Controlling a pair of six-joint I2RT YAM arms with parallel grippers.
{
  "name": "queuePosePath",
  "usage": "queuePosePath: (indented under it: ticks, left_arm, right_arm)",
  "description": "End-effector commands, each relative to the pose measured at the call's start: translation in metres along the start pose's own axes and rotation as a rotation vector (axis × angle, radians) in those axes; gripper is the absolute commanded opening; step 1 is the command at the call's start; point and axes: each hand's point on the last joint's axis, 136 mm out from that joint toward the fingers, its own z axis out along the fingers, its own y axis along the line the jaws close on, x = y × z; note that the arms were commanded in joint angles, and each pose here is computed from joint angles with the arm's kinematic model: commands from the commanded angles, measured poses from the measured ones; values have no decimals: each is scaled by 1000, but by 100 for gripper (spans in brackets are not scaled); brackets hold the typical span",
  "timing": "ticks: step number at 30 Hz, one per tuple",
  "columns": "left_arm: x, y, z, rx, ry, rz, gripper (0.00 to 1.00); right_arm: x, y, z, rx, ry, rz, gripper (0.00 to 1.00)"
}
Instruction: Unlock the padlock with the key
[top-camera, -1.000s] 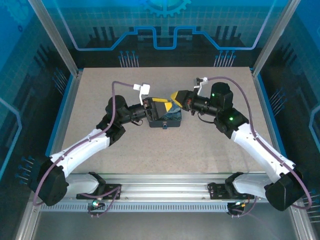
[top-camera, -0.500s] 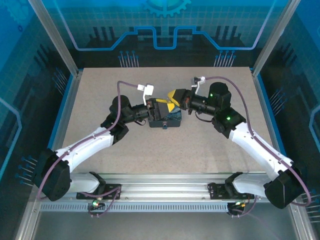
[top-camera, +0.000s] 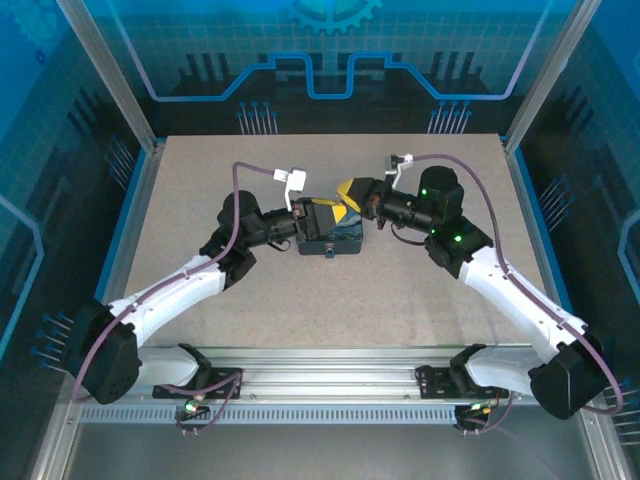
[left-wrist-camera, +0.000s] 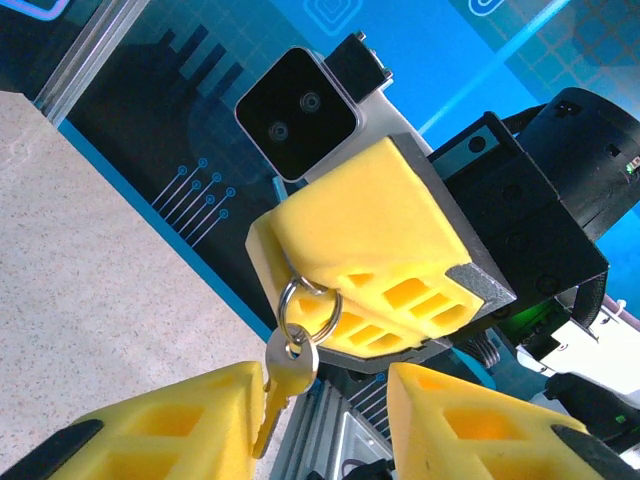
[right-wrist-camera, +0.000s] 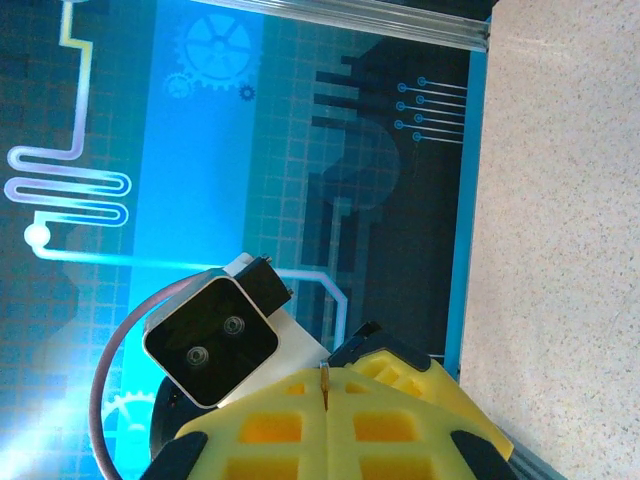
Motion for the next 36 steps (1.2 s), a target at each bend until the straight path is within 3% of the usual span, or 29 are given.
queuePosePath:
  ticks: [1,8,16,21,31,36]
  left_arm:
    - [1,-5,-6,7,1,32,34]
    - [6,0,-7,-4,10,23,24]
    - [2,-1,-6,-11,11,33,0]
    - [3,4,-8,-60,36,22,0]
    - [31,34,-15,-260,290,-61,0]
    - [52,44,-20,-335,478,-127,0]
  right_arm:
    - [-4,6,-9,-21,-33,-11,6]
    - [-7,7,-13,-23,-48,-11,6]
    - [-5,5,-15,-21,-46,-11,7]
    - [-9,-3,-21,2,-63,-17,9]
    - [-17,-53,-55,216,-134,-108,38]
    - [-15,-78,-74,358,-116,-233,44]
